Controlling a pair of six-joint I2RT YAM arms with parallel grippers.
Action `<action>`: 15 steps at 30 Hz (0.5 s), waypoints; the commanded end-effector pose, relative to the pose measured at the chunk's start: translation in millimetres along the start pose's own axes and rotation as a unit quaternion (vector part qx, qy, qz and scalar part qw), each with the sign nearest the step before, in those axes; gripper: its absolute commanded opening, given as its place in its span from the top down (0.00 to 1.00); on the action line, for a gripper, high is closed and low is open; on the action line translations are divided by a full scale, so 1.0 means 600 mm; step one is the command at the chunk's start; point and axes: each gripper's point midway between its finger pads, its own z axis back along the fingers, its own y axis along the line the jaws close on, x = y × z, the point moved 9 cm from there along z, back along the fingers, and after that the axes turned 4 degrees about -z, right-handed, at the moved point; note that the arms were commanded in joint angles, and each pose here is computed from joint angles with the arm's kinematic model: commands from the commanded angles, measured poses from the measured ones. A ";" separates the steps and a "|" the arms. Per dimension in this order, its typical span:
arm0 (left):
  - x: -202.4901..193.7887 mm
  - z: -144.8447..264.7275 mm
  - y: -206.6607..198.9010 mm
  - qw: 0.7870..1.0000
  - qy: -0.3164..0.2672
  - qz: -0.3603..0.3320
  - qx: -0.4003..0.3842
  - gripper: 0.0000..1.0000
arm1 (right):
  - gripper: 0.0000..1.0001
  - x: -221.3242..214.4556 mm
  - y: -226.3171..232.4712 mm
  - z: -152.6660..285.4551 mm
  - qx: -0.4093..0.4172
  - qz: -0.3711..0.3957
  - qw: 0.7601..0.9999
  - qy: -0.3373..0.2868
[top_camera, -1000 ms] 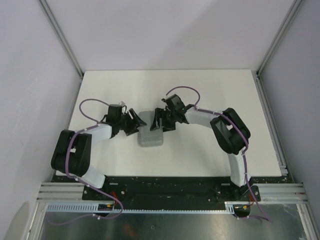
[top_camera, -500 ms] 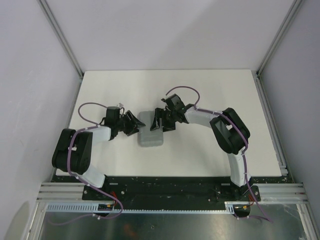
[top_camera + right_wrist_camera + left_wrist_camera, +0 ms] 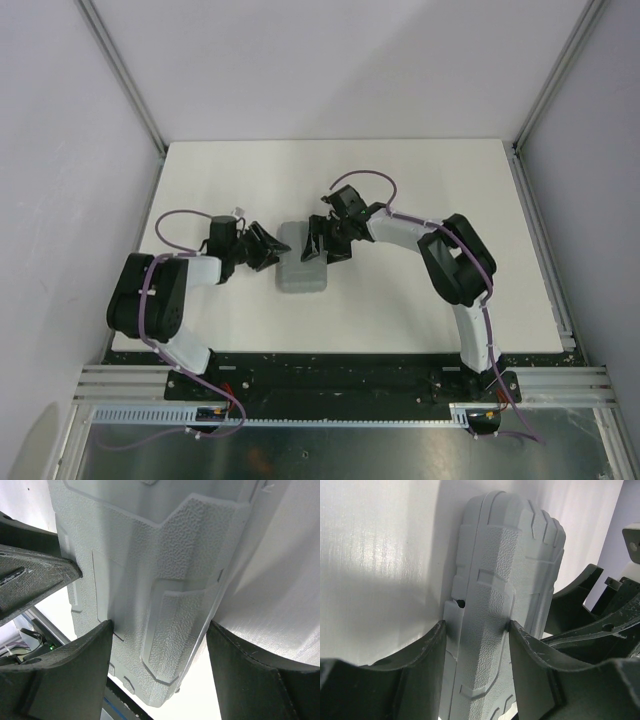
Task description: Pack the tool kit
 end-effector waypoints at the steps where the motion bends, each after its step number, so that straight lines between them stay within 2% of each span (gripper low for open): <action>1: -0.038 -0.009 -0.046 0.991 0.078 0.008 -0.105 0.85 | 0.67 -0.192 -0.112 -0.086 -0.156 0.022 0.960 0.230; 3: -0.040 -0.009 -0.049 0.990 0.081 0.007 -0.113 0.96 | 0.67 -0.189 -0.111 -0.087 -0.158 0.022 0.960 0.228; 5: -0.043 -0.010 -0.049 0.990 0.083 0.010 -0.117 0.99 | 0.67 -0.185 -0.111 -0.085 -0.161 0.020 0.961 0.226; 15: -0.057 -0.012 -0.042 0.981 0.086 0.064 -0.159 1.00 | 0.68 -0.168 -0.119 -0.076 -0.165 0.010 0.962 0.216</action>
